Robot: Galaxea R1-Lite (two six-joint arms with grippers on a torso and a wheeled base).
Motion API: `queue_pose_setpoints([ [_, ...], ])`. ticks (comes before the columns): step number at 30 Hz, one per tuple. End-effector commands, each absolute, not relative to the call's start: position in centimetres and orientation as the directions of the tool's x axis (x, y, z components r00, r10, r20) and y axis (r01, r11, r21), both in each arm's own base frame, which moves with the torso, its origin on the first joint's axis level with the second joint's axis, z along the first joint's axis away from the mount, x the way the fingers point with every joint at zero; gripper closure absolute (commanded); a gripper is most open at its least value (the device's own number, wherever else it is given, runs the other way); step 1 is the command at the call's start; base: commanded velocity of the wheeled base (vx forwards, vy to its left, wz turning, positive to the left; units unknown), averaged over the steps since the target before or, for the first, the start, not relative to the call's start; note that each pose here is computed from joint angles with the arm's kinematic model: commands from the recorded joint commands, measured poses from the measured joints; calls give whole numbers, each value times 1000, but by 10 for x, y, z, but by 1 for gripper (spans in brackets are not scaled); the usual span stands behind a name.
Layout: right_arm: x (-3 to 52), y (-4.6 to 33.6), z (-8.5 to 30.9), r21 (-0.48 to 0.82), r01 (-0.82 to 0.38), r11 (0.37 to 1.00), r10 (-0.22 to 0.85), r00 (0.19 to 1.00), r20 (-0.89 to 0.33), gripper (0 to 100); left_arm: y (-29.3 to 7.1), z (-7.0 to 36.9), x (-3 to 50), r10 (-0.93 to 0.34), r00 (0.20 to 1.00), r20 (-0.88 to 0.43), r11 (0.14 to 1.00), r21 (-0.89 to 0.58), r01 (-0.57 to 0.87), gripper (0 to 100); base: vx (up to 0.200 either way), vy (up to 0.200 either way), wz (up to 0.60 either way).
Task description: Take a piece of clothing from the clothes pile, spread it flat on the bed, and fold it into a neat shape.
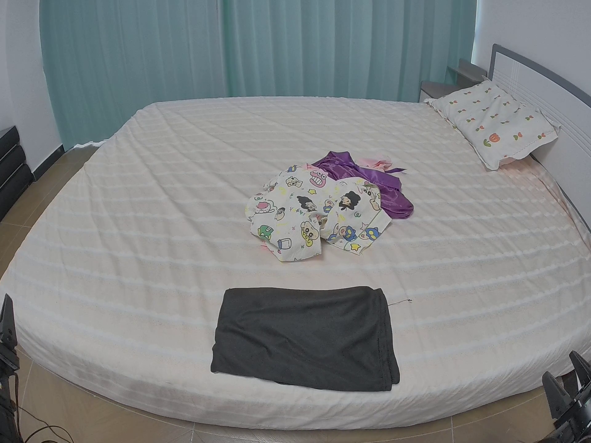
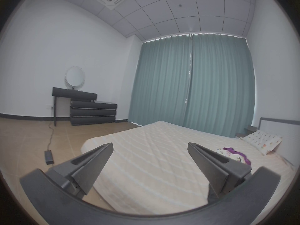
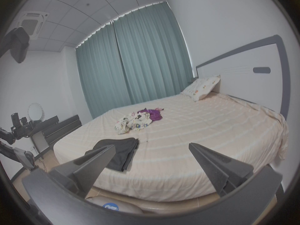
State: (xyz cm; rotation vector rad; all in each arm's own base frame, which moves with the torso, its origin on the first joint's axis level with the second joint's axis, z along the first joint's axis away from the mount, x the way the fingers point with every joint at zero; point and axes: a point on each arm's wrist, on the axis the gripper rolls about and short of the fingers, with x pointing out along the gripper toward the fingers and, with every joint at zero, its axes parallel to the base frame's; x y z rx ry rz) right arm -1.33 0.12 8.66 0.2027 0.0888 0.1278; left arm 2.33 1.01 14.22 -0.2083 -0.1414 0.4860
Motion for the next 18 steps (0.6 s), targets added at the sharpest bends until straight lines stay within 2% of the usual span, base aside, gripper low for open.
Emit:
queue_pose_setpoints([
  [1, -24, 2, 82, 173, -108, 979, 101, 994, 50, 0, 14, 124, -3, 570, 810, 139, 814, -225, -535, 0, 0, 0, 0],
  [5, -24, 2, 83, 134, -95, 986, 89, 995, 53, 0, 14, 108, -20, 571, 805, 158, 820, -161, -550, 0, 0, 0, 0],
  [8, -24, 2, 82, 45, -102, 994, 100, 993, 56, 0, 13, 92, -28, 586, 800, 132, 811, -92, -578, 0, 0, 0, 0],
  [12, -24, 3, 82, -65, -145, 987, 148, 987, 56, 0, 12, 82, -26, 535, 843, 56, 839, -153, -522, 0, 0, 0, 0],
  [17, -24, 5, 82, -73, -220, 973, 224, 973, 51, 0, 10, 83, -25, 466, 882, 64, 883, -92, -460, 0, 0, 0, 0],
  [18, -24, 6, 82, -34, -242, 970, 243, 969, 49, 0, 9, 83, -25, 416, 907, 66, 909, -60, -413, 0, 0, 0, 0],
])
